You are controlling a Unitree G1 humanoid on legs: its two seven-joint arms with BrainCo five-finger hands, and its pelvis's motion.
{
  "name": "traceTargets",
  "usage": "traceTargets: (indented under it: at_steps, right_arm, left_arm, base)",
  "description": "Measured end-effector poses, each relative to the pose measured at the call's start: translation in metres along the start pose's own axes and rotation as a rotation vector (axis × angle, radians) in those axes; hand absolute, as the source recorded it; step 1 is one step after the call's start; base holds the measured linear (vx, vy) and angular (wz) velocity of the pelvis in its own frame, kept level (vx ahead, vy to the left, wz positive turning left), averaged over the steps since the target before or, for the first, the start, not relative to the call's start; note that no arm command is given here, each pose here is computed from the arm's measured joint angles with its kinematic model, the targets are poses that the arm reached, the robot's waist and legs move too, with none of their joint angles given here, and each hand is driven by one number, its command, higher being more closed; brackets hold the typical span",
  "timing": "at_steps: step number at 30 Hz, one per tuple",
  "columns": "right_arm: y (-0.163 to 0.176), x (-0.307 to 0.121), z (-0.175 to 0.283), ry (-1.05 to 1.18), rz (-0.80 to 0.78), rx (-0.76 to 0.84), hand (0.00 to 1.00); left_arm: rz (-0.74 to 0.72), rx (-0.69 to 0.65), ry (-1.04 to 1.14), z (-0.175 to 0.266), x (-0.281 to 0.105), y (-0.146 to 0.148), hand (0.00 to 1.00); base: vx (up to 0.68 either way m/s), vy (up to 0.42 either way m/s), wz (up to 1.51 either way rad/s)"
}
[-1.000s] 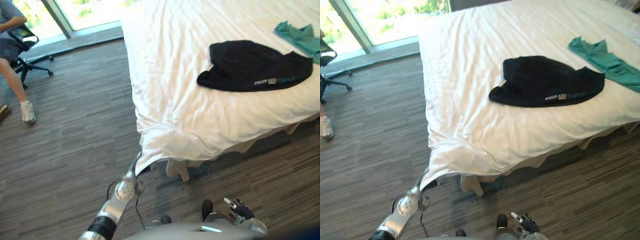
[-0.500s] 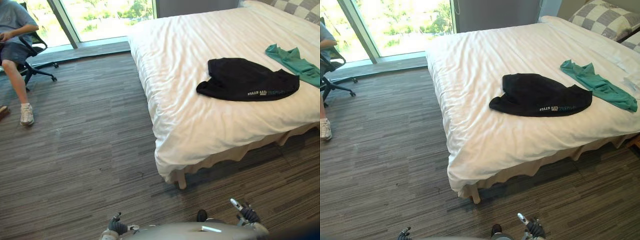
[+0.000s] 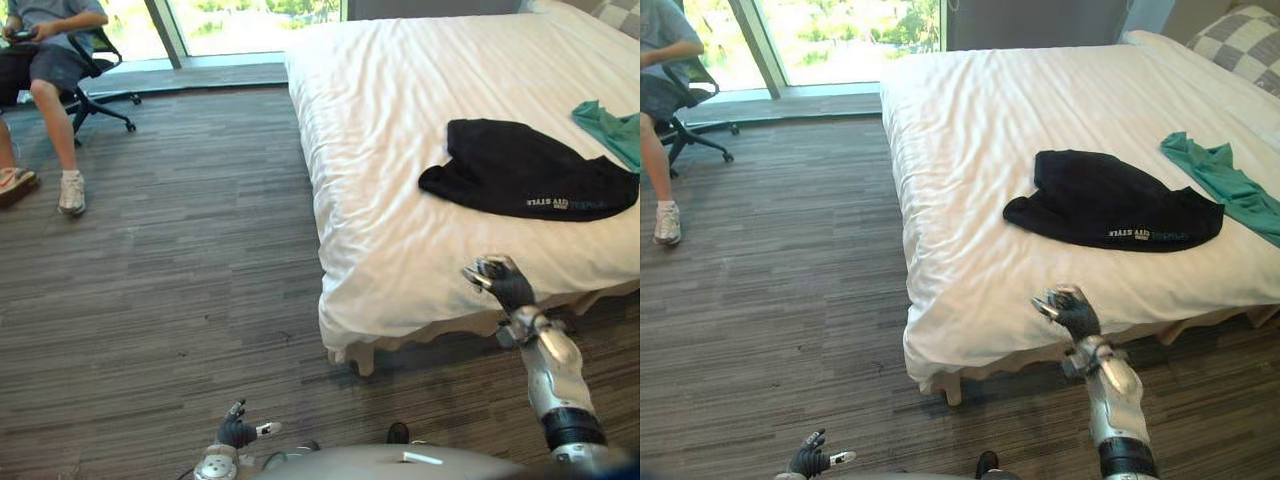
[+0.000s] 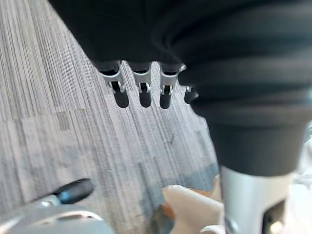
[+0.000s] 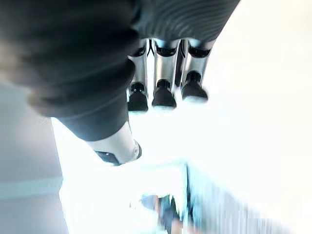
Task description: Tidy the bed and pick cloth on bed and put in laundry
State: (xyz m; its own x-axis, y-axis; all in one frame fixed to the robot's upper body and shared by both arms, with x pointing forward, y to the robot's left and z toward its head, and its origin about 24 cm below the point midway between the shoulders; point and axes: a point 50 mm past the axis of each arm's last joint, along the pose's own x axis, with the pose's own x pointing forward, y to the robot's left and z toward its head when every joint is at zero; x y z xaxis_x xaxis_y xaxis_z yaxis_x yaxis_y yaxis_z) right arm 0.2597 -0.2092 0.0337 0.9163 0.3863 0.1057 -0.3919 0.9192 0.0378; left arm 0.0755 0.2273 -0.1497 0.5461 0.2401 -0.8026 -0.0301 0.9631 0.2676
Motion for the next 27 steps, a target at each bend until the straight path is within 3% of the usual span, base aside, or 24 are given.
traceTargets:
  at_steps: [5,11,14,17,21,27]
  right_arm:
    - [0.067,0.039,0.0,0.065,0.384,-0.027,1.0]
    - [0.142,0.092,0.02,0.075,0.639,-0.074,1.0]
    - [0.157,0.132,0.046,0.046,0.587,-0.155,1.0]
    - [0.155,0.152,0.061,0.03,0.525,-0.214,1.0]
    - [0.133,0.182,0.111,-0.09,0.377,-0.253,1.0]
    - [0.097,0.193,0.163,-0.214,0.231,-0.279,1.0]
  left_arm:
    - [0.013,-0.013,-0.015,-0.002,-0.002,-0.003,0.0]
    - [0.033,-0.04,-0.042,0.01,0.003,0.004,0.0]
    - [0.059,-0.053,-0.158,0.054,0.018,0.017,0.0]
    - [0.071,-0.083,-0.205,0.07,0.021,0.02,0.0]
    - [0.073,-0.115,-0.306,0.094,0.023,0.02,0.0]
    - [0.019,-0.118,-0.404,0.128,0.026,0.003,0.0]
  base:
    - [0.01,0.007,0.18]
    - [-0.12,-0.026,0.17]
    - [-0.24,-0.058,0.39]
    - [-0.2,-0.008,0.22]
    - [-0.15,0.045,0.05]
    - [-0.02,0.056,-0.02]
